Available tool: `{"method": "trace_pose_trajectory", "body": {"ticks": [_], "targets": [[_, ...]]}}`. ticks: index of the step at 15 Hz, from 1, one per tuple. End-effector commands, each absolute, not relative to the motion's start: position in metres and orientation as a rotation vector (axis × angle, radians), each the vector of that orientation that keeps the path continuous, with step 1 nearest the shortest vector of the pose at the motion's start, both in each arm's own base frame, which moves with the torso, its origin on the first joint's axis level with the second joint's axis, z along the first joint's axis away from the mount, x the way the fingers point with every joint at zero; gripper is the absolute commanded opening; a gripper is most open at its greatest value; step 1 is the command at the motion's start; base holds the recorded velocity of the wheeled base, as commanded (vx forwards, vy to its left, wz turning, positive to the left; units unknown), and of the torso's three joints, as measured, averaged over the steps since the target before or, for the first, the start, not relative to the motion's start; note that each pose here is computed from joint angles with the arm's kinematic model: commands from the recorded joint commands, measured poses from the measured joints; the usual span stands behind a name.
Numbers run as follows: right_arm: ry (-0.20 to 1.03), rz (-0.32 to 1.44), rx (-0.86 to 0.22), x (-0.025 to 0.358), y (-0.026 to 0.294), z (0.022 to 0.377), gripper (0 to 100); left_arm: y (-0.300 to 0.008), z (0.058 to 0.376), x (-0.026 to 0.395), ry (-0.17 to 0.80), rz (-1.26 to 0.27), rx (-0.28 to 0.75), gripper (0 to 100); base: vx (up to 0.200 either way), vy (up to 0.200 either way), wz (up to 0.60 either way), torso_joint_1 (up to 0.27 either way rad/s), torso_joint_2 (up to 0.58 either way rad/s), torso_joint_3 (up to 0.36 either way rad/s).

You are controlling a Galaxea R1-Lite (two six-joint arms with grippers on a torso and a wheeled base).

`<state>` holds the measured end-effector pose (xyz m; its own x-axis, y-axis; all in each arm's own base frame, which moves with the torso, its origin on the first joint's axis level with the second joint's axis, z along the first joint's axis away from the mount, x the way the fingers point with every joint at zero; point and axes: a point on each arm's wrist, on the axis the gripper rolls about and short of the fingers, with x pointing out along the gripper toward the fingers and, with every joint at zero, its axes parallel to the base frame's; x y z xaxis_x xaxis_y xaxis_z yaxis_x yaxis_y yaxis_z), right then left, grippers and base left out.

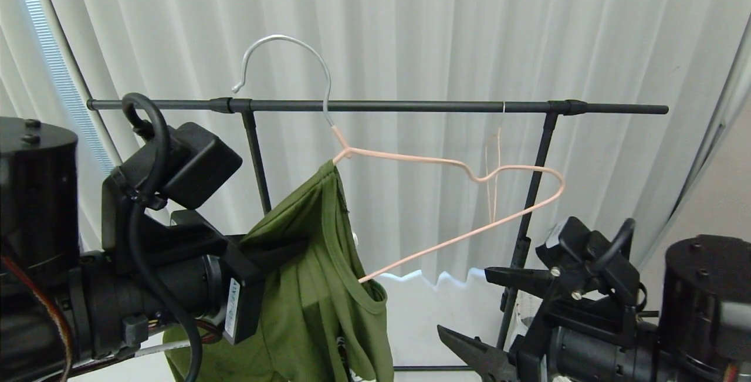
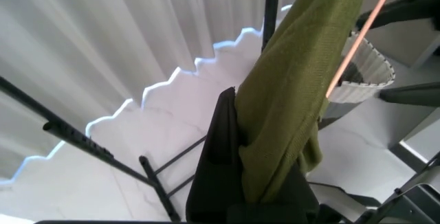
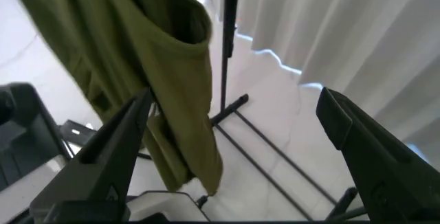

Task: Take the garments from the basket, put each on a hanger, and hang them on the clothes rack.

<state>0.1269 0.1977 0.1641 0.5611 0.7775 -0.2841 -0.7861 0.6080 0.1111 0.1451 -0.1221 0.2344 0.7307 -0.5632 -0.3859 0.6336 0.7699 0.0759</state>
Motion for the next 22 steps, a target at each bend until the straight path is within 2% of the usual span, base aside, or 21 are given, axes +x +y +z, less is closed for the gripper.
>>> {"method": "trace_pose_trajectory", "body": {"ticks": [1,4,11,16,19,22], "targets": [[0.367,0.868,-0.014,0.140,0.218,0.153,100,-0.124,0.238,0.144,0.342,-0.674,0.206,0,0.000,0.000,0.00,0.000,0.00,0.000],[0.326,0.814,0.097,0.153,0.241,0.158,100,-0.126,0.242,0.143,0.326,-0.686,0.203,0,0.000,0.000,0.00,0.000,0.00,0.000],[0.357,0.866,0.060,0.136,0.254,0.144,100,-0.129,0.245,0.142,0.294,-0.703,0.194,0,0.000,0.000,0.00,0.000,0.00,0.000],[0.426,0.701,-0.044,0.137,0.236,0.112,100,-0.127,0.245,0.140,0.292,-0.695,0.196,0,0.000,0.000,0.00,0.000,0.00,0.000],[0.427,0.504,-0.147,0.154,0.201,0.101,100,-0.125,0.236,0.140,0.315,-0.635,0.224,0,0.000,0.000,0.00,0.000,0.00,0.000],[0.406,0.364,-0.176,0.176,0.168,0.106,100,-0.118,0.217,0.136,0.344,-0.586,0.349,0,0.000,0.000,0.00,0.000,0.00,0.000]]}}
